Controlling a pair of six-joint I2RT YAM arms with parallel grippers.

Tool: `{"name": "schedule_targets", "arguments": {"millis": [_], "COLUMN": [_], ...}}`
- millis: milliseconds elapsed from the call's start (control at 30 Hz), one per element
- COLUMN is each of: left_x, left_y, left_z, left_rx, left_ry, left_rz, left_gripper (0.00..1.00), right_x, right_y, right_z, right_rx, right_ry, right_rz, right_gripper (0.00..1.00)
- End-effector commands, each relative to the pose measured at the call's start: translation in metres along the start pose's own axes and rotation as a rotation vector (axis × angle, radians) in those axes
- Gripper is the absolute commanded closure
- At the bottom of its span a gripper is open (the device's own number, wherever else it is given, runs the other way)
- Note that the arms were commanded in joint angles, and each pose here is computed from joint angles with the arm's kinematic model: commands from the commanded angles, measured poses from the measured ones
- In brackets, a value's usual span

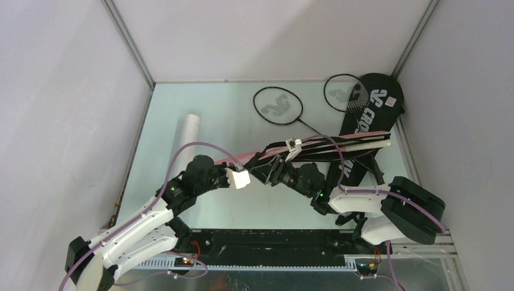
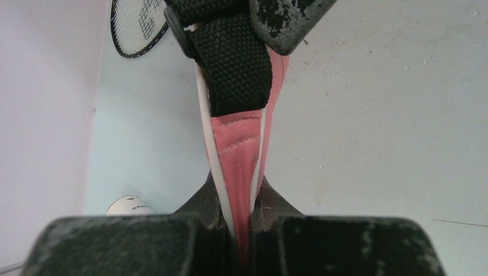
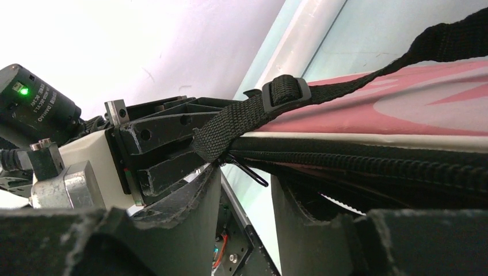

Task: Pack up the badminton gear
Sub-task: Zip the racket bag at the center of the board.

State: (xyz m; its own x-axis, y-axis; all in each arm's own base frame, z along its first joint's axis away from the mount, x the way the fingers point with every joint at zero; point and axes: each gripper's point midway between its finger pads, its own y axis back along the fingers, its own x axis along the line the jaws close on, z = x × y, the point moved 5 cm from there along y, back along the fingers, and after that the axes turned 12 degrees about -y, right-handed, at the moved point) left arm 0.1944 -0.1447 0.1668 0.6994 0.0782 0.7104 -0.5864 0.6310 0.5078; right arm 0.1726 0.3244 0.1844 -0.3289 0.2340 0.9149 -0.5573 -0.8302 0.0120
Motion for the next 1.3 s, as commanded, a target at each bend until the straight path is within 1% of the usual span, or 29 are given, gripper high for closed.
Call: {"name": "schedule_targets", "arguments": {"millis": [0, 33, 100, 133, 167, 200, 233, 267, 433, 533, 567, 600, 633, 667, 700, 733, 767, 800, 833, 867, 900, 933, 967, 1000, 1033, 1067, 1100, 1133, 1267], "left_x": [-0.013, -0.014, -0.016, -0.017, -0.017, -0.017, -0.017, -0.017, -0.013, -0.009, -0.008, -0.007, -0.007, -0.007, -0.007, -0.007, -0.007, -0.006, -0.007, -0.005, -0.005, -0.004, -0.004, -0.002, -0.002, -0.001, 0.0, 0.0, 0.004], "left_y": [-0.001, 0.0, 0.001, 0.001, 0.001, 0.001, 0.001, 0.001, 0.002, 0.001, 0.002, 0.002, 0.002, 0.002, 0.002, 0.002, 0.002, 0.002, 0.003, 0.003, 0.004, 0.005, 0.005, 0.007, 0.008, 0.009, 0.01, 0.011, 0.014], "left_z": [0.024, 0.024, 0.023, 0.023, 0.023, 0.022, 0.022, 0.022, 0.021, 0.02, 0.019, 0.019, 0.018, 0.018, 0.018, 0.018, 0.017, 0.016, 0.015, 0.015, 0.013, 0.012, 0.011, 0.01, 0.009, 0.008, 0.007, 0.006, 0.001], "left_rx": [-0.166, -0.169, -0.171, -0.171, -0.171, -0.17, -0.17, -0.166, -0.156, -0.144, -0.135, -0.134, -0.13, -0.129, -0.126, -0.124, -0.119, -0.116, -0.107, -0.103, -0.095, -0.09, -0.08, -0.073, -0.068, -0.06, -0.057, -0.049, -0.02], "left_ry": [0.008, 0.005, -0.009, -0.011, -0.017, -0.018, -0.021, -0.022, -0.018, -0.019, -0.024, -0.027, -0.029, -0.031, -0.035, -0.037, -0.039, -0.047, -0.05, -0.058, -0.062, -0.069, -0.07, -0.074, -0.073, -0.075, -0.079, -0.083, -0.096], "left_rz": [-0.062, -0.063, -0.074, -0.08, -0.08, -0.08, -0.079, -0.078, -0.049, -0.03, -0.024, -0.021, -0.021, -0.02, -0.02, -0.02, -0.022, -0.022, -0.024, -0.021, -0.021, -0.018, -0.018, -0.01, -0.011, -0.008, -0.007, -0.009, -0.005], "left_gripper": [1.0, 1.0, 1.0, 1.0, 1.0, 1.0, 1.0, 1.0, 1.0, 1.0, 1.0, 1.0, 1.0, 1.0, 1.0, 1.0, 1.0, 1.0, 1.0, 1.0, 1.0, 1.0, 1.0, 1.0, 1.0, 1.0, 1.0, 1.0, 1.0], "right_x": [0.019, 0.019, 0.018, 0.018, 0.019, 0.018, 0.019, 0.019, 0.024, 0.014, 0.006, 0.001, -0.01, -0.014, -0.022, -0.022, -0.033, -0.036, -0.046, -0.049, -0.06, -0.066, -0.077, -0.083, -0.09, -0.097, -0.103, -0.113, -0.124], "right_y": [-0.013, -0.013, -0.013, -0.013, -0.012, -0.012, -0.011, -0.01, -0.004, 0.005, 0.012, 0.016, 0.026, 0.031, 0.042, 0.049, 0.059, 0.066, 0.076, 0.084, 0.097, 0.106, 0.119, 0.129, 0.14, 0.151, 0.162, 0.177, 0.213], "right_z": [0.021, 0.022, 0.022, 0.023, 0.024, 0.024, 0.024, 0.024, 0.024, 0.025, 0.025, 0.031, 0.035, 0.04, 0.046, 0.052, 0.058, 0.069, 0.072, 0.086, 0.088, 0.101, 0.104, 0.119, 0.122, 0.136, 0.143, 0.154, 0.191], "right_rx": [-0.117, -0.119, -0.124, -0.127, -0.13, -0.131, -0.132, -0.127, -0.103, -0.089, -0.073, -0.1, -0.111, -0.118, -0.133, -0.147, -0.156, -0.183, -0.175, -0.212, -0.2, -0.232, -0.222, -0.265, -0.26, -0.303, -0.307, -0.336, -0.438], "right_ry": [-0.039, -0.042, -0.046, -0.046, -0.044, -0.041, -0.04, -0.032, 0.03, 0.13, 0.161, 0.215, 0.251, 0.304, 0.337, 0.372, 0.399, 0.416, 0.429, 0.426, 0.433, 0.427, 0.43, 0.419, 0.423, 0.408, 0.419, 0.387, 0.311], "right_rz": [0.032, 0.031, 0.025, 0.02, 0.02, 0.012, 0.015, 0.012, 0.016, -0.057, -0.123, -0.172, -0.268, -0.303, -0.379, -0.404, -0.481, -0.514, -0.581, -0.613, -0.689, -0.738, -0.817, -0.871, -0.929, -0.987, -1.048, -1.134, -1.304], "right_gripper": [0.63, 0.64, 0.74, 0.77, 0.83, 0.88, 0.97, 1.0, 1.0, 1.0, 1.0, 1.0, 1.0, 1.0, 1.0, 1.0, 1.0, 1.0, 1.0, 1.0, 1.0, 1.0, 1.0, 1.0, 1.0, 1.0, 1.0, 1.0, 1.0]}}
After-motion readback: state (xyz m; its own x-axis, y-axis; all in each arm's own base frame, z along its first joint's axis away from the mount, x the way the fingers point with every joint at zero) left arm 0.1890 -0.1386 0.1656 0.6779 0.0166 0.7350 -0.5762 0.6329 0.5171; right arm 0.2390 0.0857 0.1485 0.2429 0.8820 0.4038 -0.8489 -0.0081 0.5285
